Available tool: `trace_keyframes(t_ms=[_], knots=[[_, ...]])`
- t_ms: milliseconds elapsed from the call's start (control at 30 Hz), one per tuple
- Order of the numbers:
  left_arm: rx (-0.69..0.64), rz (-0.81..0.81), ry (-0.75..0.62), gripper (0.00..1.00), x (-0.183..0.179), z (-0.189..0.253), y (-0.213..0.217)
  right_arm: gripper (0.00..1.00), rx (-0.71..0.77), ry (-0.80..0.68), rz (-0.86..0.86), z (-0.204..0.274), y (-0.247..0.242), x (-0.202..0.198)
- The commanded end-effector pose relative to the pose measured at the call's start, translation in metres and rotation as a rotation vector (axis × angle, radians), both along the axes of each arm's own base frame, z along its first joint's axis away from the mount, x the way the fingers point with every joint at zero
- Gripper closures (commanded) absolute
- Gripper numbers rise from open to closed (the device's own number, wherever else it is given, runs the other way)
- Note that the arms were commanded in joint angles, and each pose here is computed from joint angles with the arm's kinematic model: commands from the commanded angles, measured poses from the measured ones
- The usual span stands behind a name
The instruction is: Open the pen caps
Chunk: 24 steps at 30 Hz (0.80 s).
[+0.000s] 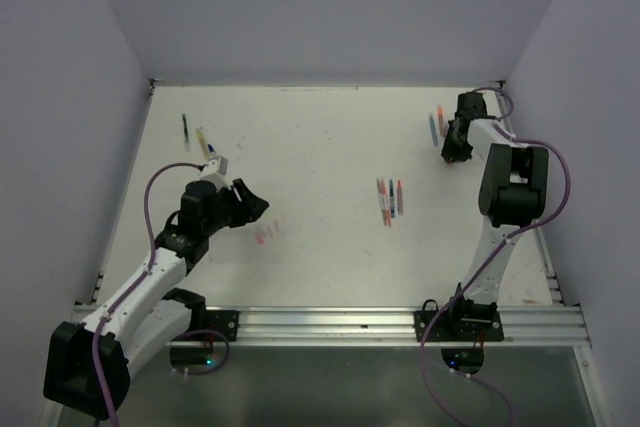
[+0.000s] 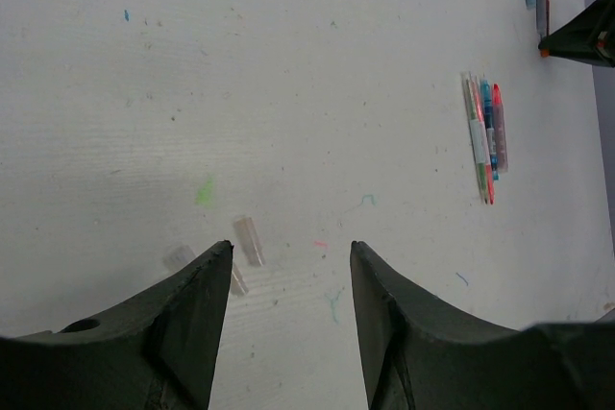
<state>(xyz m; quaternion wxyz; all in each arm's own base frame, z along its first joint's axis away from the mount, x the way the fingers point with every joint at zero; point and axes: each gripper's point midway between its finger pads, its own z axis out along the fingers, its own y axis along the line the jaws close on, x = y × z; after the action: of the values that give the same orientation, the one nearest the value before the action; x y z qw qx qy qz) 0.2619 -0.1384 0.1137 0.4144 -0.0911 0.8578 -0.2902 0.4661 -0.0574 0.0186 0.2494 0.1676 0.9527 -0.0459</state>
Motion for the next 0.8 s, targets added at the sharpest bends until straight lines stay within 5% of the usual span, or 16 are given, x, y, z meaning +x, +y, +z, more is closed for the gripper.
trace_keyframes(t_ms=[0,333,433,767], knots=[[-0.009,-0.02,-0.08,0.44,0.01,0.025,-0.003,0.75,0.011,0.041,0.016,-0.008,-0.001,-0.004],[-0.003,-0.026,-0.072,0.44,0.007,0.019,-0.003,0.89,-0.01,0.069,-0.008,-0.006,-0.005,-0.015],[-0.007,-0.036,-0.072,0.44,0.005,0.02,-0.004,1.0,-0.008,0.078,-0.026,-0.007,-0.005,-0.022],[-0.06,-0.123,-0.092,0.42,0.0,0.036,-0.019,1.0,-0.008,-0.107,-0.09,0.05,0.004,-0.047]])
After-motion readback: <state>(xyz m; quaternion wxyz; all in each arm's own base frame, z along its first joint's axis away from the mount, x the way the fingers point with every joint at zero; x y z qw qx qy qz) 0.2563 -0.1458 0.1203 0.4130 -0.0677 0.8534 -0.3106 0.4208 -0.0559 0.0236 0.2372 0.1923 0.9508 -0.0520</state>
